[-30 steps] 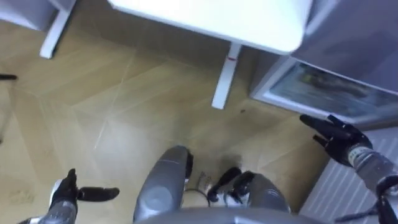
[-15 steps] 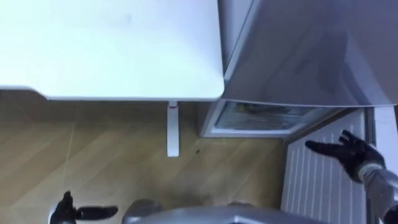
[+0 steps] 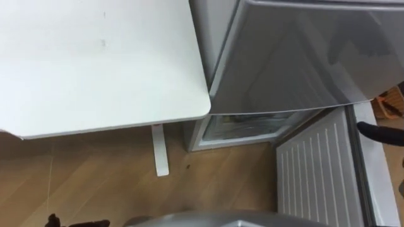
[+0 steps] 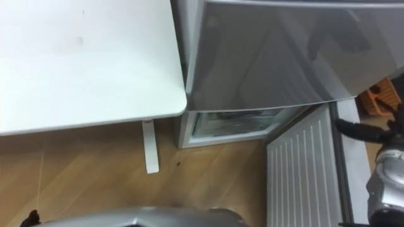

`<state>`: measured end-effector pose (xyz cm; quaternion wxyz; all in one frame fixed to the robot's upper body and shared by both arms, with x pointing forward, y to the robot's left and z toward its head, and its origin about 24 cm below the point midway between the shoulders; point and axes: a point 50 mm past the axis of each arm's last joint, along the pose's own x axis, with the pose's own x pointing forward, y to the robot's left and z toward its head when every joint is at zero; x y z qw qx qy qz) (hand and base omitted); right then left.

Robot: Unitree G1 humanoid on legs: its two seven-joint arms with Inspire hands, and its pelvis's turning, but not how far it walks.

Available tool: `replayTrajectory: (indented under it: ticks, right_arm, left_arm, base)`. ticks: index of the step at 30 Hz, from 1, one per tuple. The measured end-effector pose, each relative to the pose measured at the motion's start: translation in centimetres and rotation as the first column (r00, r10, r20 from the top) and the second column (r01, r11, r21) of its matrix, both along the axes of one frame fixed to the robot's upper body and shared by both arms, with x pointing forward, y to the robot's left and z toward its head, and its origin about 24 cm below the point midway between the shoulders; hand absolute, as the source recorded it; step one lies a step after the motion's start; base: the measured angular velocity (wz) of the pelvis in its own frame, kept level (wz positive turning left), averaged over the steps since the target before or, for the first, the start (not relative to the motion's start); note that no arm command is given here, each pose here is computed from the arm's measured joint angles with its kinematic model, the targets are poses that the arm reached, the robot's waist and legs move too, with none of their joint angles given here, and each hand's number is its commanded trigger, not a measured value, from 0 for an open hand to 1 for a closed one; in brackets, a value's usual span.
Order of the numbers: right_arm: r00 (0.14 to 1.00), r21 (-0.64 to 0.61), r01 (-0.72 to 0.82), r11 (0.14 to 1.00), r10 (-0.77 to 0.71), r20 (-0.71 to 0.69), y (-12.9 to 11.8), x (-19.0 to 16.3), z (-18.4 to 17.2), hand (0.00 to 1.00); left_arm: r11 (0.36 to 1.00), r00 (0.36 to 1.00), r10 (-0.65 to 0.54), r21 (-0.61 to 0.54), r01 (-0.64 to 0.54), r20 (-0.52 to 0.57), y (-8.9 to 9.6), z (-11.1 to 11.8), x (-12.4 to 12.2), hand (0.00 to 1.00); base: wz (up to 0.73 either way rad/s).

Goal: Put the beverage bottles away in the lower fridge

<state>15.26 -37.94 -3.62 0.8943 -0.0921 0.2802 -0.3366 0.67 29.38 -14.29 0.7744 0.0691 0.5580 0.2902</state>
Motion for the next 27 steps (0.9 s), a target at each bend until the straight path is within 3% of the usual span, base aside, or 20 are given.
replayTrajectory:
  ticks: [6, 14, 27]
  right_arm:
    - [0.994, 0.005, 0.087, 0.996, -0.087, -0.068, -0.7, -2.1, -1.3, 0.0]
    - [0.929, 0.162, 0.356, 0.92, -0.33, -0.166, -1.5, -7.3, -4.2, 0.0]
    - [0.857, 0.293, 0.5, 0.815, -0.416, -0.304, -0.3, -12.3, -6.7, 0.0]
  left_arm:
    - [1.0, 1.0, -0.014, 0.01, 0.014, -0.011, 0.2, 0.1, -0.1, 0.0]
    - [1.0, 0.997, 0.019, 0.002, -0.019, -0.069, 0.5, 0.2, -2.6, 0.0]
    - [0.999, 0.994, 0.035, -0.027, -0.038, -0.107, 0.5, 0.1, -3.4, 0.0]
  base:
    - [0.0]
    - [0.0]
    - [-0.03]
